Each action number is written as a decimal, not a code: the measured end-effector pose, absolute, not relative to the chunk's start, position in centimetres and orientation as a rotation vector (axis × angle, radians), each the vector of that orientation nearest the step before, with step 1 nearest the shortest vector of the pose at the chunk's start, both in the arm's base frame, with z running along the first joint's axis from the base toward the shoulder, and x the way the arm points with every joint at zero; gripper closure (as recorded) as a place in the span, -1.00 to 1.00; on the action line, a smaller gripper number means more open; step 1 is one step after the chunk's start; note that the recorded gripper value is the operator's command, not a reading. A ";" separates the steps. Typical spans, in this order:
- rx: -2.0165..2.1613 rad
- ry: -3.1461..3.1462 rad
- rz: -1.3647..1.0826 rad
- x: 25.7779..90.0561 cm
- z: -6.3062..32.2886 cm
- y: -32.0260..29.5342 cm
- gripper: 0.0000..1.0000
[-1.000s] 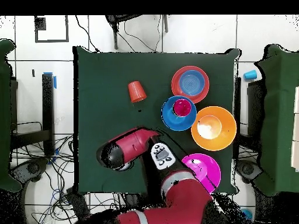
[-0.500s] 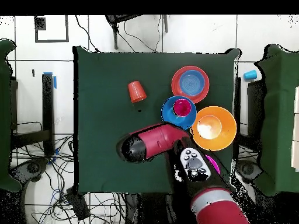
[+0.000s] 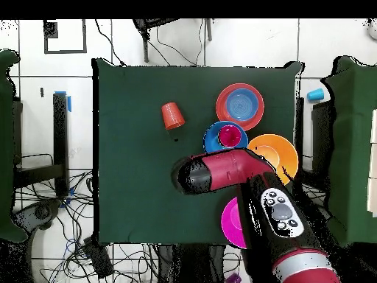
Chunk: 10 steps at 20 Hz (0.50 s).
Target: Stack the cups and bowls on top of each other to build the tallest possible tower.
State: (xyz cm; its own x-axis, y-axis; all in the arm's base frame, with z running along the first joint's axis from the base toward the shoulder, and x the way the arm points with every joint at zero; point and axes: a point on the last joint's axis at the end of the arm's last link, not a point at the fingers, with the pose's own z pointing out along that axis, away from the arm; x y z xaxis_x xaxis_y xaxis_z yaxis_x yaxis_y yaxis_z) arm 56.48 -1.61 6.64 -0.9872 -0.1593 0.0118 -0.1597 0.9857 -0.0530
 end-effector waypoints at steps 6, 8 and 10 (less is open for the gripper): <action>0.168 -3.155 0.089 58.9 7.6 -4.7 1.00; 0.148 -3.157 0.087 59.4 7.9 -5.4 1.00; 0.122 -3.155 0.081 59.9 8.3 -6.4 1.00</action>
